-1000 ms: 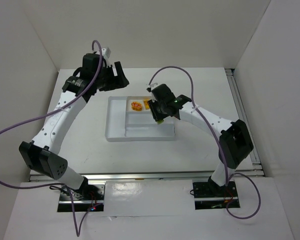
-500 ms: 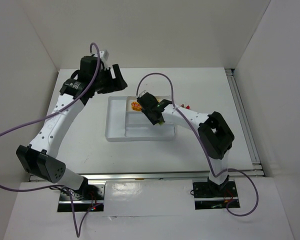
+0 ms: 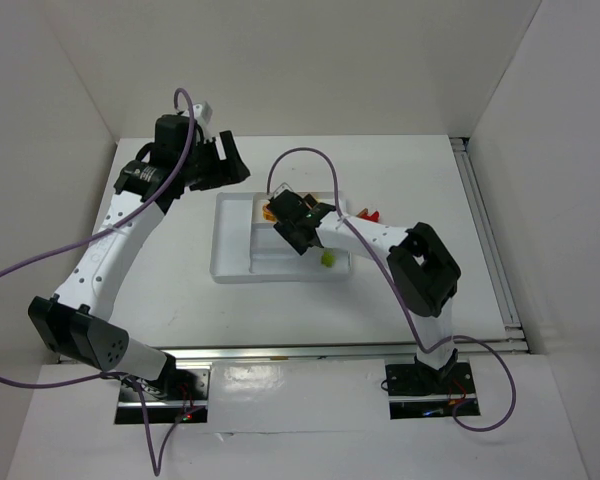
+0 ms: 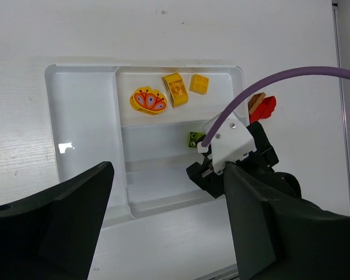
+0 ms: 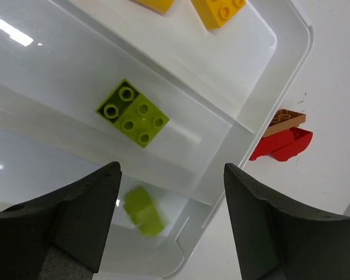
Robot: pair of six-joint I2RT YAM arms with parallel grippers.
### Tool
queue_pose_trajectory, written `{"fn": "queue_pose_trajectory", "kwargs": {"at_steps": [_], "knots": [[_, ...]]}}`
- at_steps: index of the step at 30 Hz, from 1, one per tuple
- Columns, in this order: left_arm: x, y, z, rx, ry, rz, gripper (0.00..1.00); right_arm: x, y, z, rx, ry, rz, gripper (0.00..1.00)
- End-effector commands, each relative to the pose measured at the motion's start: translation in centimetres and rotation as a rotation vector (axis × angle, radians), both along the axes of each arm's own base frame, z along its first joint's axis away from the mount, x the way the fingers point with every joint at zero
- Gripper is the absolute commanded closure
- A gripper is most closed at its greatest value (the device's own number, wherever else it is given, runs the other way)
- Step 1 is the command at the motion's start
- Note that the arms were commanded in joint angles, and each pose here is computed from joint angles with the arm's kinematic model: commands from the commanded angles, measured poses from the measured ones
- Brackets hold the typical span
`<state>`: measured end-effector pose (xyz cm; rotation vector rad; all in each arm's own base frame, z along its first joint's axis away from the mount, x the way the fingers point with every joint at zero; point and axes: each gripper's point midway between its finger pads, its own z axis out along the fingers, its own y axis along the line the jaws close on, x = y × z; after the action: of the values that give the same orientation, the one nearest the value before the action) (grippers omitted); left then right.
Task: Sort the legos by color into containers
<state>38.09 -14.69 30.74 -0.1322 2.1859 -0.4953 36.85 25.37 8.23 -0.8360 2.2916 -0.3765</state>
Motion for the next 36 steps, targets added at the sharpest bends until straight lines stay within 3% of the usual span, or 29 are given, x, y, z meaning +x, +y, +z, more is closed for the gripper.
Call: {"fn": "queue_pose_trajectory", "kwargs": {"at_steps": [1,4,10,14,18,24,36], "knots": [[-0.6,0.5,1.4,-0.001,-0.043,0.002,0.13,1.0,0.6,5.2,0.102,-0.131,-0.029,0.21],[-0.6,0.5,1.4,-0.001,-0.044,0.002,0.13,0.7,0.2,6.9,0.151,-0.175,-0.051,0.20],[-0.6,0.4,1.4,-0.005,-0.042,-0.006,0.13,-0.2,-1.6,6.8,0.300,-0.095,-0.157,0.33],[-0.6,0.4,1.4,0.003,-0.046,-0.011,0.13,-3.0,-1.3,4.8,0.415,0.061,-0.146,0.33],[-0.6,0.4,1.4,0.003,-0.046,-0.011,0.13,-4.9,-2.0,2.3,0.466,0.184,-0.161,0.24],[-0.8,0.3,1.0,0.001,-0.035,-0.019,0.14,-5.9,-1.7,0.7,0.556,0.275,-0.153,0.24],[-0.8,0.3,0.6,0.003,-0.027,-0.019,0.14,-5.8,-1.9,-2.6,0.505,0.319,-0.179,0.30]]}}
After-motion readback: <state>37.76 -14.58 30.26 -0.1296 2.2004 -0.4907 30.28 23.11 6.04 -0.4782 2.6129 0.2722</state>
